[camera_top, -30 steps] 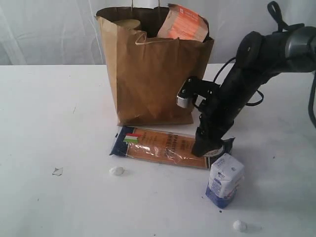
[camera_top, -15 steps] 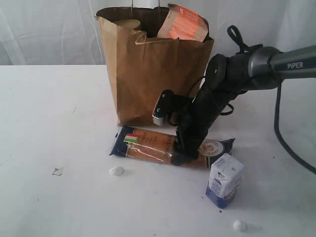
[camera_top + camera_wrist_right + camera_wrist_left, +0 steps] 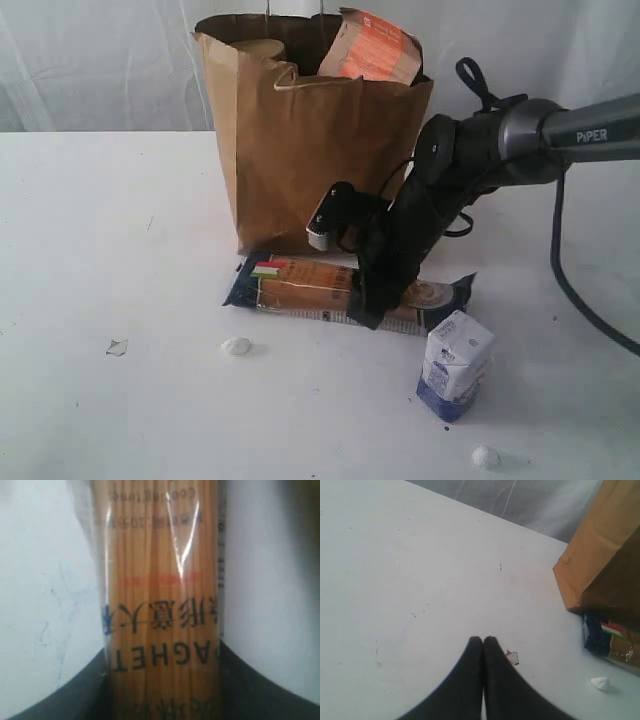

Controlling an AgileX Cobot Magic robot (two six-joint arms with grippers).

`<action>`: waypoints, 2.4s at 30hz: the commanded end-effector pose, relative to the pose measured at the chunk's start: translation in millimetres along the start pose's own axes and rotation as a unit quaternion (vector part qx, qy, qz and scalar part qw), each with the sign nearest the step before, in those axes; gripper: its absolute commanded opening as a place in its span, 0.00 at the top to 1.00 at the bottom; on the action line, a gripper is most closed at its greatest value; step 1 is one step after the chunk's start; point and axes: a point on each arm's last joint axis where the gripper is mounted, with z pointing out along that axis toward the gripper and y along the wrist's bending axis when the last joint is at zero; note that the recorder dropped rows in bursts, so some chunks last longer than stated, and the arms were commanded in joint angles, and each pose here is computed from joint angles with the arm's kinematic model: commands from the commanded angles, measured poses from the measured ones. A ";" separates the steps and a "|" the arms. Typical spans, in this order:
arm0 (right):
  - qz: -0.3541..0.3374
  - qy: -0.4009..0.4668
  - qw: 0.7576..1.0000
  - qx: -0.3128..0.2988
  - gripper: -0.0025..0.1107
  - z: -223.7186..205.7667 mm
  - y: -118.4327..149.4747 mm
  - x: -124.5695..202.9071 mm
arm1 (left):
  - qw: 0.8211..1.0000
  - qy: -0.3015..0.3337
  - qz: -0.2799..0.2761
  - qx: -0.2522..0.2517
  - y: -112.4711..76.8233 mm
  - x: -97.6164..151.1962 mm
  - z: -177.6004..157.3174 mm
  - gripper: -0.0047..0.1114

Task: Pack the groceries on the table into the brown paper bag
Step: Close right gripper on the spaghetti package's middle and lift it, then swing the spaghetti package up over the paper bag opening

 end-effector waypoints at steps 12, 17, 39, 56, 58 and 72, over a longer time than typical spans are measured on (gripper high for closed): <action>-0.003 -0.071 0.996 0.055 0.98 -79.5 16.2 -27.1 | 1.000 0.001 -0.006 0.000 0.2 1.1 0.0 0.96; 0.000 -0.078 0.996 0.048 0.98 -82.4 20.1 -30.0 | 1.000 0.001 -0.006 0.000 0.2 1.1 0.0 0.96; 0.005 -0.303 0.953 -0.020 0.98 -184.2 112.9 -93.7 | 1.000 0.001 -0.006 0.000 0.2 1.1 0.0 0.96; 0.101 -0.501 0.823 0.249 0.98 -255.3 66.4 -118.4 | 1.000 0.001 -0.006 0.000 0.2 1.1 0.0 0.96; 0.112 -0.508 0.810 0.272 0.98 -258.7 62.6 -117.3 | 1.000 0.001 -0.006 0.000 0.2 1.1 0.0 0.96; 0.188 -0.541 0.732 0.369 0.98 -269.6 42.4 -109.2 | 1.000 0.001 -0.006 0.000 0.2 1.1 0.0 0.96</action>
